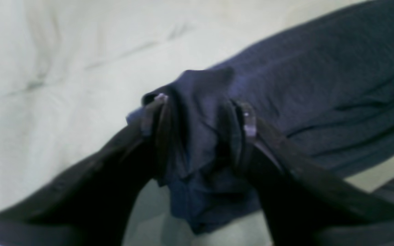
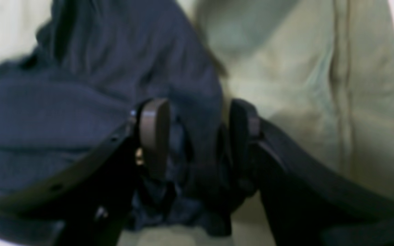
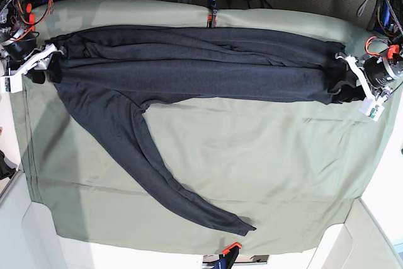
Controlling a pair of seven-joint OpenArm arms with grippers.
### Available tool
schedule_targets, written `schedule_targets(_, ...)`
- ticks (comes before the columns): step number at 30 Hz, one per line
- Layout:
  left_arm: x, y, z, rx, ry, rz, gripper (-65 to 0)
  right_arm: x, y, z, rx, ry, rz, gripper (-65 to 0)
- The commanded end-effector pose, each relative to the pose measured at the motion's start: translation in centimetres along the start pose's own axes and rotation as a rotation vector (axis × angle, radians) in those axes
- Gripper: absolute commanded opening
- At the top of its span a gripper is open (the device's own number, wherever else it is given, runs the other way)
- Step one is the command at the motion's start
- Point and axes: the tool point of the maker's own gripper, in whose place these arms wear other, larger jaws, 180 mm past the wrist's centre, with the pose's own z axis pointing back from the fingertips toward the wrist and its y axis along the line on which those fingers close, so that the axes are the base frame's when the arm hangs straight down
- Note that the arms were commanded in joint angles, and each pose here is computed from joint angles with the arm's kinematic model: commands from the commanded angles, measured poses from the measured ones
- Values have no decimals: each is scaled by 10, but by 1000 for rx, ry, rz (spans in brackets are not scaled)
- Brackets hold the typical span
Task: Fold the T-shirt properly
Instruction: 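Fold the hem edge over toward the collar with both grippers, then grasp the hanging sleeve with the right gripper and lay it onto the body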
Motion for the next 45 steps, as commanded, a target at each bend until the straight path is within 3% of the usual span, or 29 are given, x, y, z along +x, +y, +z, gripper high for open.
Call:
schedule_targets(1, 16, 4, 6, 1, -43, -13, -338, 26, -1, 3, 1, -79, 15, -361)
schedule_targets(8, 17, 3, 6, -3, -47, -9, -338, 98, 10, -5, 32, -245, 37, -361)
schedule_targets(12, 19, 2, 6, -11, -56, 0, -338, 121, 31, -31, 93, -264, 71, -361)
schedule_targets(15, 19, 2, 6, -13, -58, 1, -338, 128, 49, -69, 124, -233, 94, -361)
schedule_targets(22, 18, 2, 6, -13, -54, 1, -338, 109, 92, -157, 141, -16, 170, -330)
schedule_targets(26, 18, 2, 6, -13, -55, 1, -338, 91, 114, -180, 173, 68, 188, -323)
schedule_targets(30, 18, 2, 6, -13, -56, 1, -338, 88, 128, -187, 186, 60, 195, -325)
schedule_targets(32, 18, 2, 6, -13, -54, 2, -338, 88, 134, -187, 198, 57, 192, -373)
schedule_targets(36, 19, 2, 6, -13, -58, 2, -338, 83, 142, -187, 214, 92, 189, -650)
schedule_targets(40, 19, 2, 6, -13, -58, 2, -338, 81, 164, -179, 288, 107, 221, -650)
schedule_targets(45, 19, 2, 6, -13, -57, 1, -338, 85, 194, -150, 403, 23, 233, -650)
